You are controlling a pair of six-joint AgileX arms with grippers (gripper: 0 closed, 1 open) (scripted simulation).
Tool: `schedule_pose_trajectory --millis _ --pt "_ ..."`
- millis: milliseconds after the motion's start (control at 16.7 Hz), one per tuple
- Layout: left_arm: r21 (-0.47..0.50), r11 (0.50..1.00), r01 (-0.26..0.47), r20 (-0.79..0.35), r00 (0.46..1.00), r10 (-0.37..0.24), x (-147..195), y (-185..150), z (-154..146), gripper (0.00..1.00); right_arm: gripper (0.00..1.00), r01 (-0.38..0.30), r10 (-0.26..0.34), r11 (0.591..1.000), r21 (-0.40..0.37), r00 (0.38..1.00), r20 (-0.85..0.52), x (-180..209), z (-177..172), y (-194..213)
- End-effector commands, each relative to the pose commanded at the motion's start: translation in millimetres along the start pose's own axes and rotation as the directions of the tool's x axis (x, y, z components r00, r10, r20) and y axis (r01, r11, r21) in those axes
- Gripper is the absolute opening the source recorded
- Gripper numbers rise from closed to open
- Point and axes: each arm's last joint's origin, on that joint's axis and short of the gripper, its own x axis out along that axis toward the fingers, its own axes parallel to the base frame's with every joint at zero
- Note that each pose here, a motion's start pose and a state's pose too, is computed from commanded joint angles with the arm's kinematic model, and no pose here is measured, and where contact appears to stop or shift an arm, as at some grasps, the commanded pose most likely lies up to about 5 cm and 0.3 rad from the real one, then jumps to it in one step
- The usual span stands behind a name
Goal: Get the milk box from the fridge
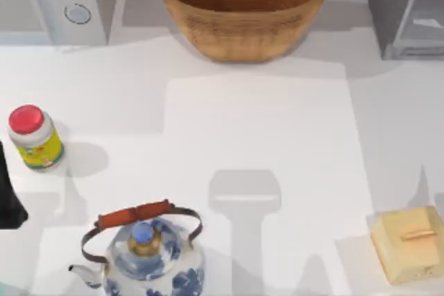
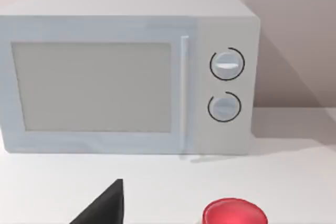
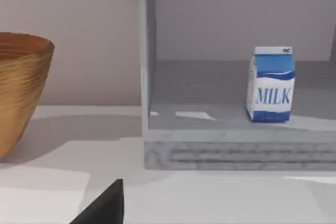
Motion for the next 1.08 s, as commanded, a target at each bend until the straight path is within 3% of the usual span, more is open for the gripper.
schedule_pose_trajectory --millis 420,720,1080 --pt "0.0 1.0 0.0 0.0 1.0 0.0 0 0 0 1.0 1.0 0.001 0.0 1.0 -0.006 1.0 0.028 9 11 -5" --pt "0.0 1.0 0.0 0.0 1.0 0.0 0 0 0 1.0 1.0 0.007 -0.006 1.0 -0.016 0.999 0.042 38 22 -21" --pt "0.0 1.0 0.0 0.0 1.0 0.0 0 0 0 1.0 1.0 0.006 -0.006 1.0 0.003 1.0 -0.023 79 -5 -55"
